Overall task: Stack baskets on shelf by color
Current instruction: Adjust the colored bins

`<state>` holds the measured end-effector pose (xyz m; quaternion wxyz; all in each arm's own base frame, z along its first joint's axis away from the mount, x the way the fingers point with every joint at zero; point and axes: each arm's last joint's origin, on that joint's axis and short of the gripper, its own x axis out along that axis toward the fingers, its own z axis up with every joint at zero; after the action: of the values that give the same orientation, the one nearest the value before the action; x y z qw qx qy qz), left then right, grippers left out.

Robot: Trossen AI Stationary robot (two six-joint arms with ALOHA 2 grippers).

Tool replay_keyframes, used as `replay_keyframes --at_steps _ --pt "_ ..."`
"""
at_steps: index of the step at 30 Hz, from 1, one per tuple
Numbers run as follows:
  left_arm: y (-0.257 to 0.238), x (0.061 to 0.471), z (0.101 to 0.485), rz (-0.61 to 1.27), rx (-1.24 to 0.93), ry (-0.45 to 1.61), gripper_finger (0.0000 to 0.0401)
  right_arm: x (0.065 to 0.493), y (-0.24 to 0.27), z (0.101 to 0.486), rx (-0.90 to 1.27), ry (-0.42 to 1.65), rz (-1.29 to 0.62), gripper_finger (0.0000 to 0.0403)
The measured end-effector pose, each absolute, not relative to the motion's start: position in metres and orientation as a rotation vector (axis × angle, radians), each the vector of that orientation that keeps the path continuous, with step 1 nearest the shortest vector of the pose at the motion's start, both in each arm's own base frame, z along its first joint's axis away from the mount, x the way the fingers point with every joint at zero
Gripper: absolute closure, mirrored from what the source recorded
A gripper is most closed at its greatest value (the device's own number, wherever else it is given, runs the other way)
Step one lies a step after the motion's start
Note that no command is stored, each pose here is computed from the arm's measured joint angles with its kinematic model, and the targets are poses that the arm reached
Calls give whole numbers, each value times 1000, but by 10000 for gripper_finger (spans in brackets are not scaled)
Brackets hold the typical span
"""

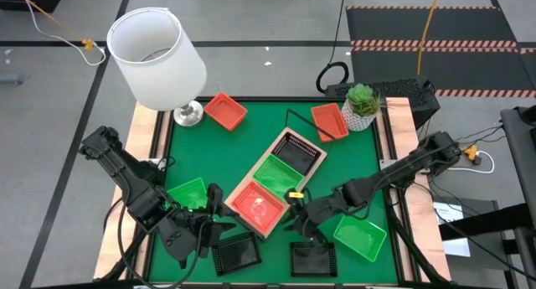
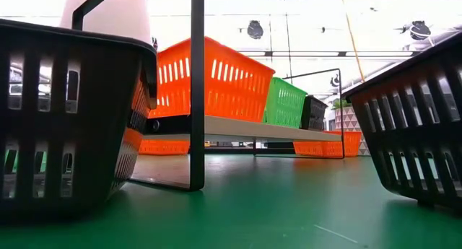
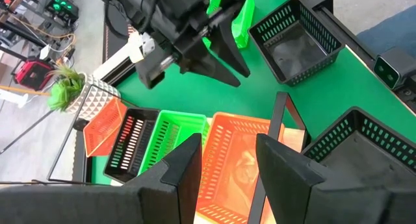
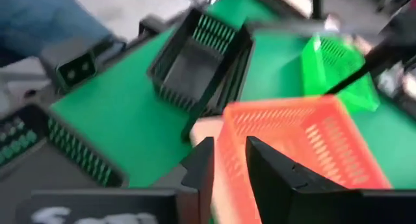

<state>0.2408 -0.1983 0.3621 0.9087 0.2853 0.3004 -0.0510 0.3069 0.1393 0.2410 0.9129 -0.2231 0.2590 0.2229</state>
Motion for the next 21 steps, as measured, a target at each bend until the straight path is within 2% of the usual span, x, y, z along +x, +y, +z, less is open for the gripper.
replay_keyframes --at_steps 9,21 --pt "-198 241 362 -106 589 618 254 311 127 223 -412 681 422 397" --pt "-198 241 362 -105 589 619 254 322 118 202 -427 749 399 402"
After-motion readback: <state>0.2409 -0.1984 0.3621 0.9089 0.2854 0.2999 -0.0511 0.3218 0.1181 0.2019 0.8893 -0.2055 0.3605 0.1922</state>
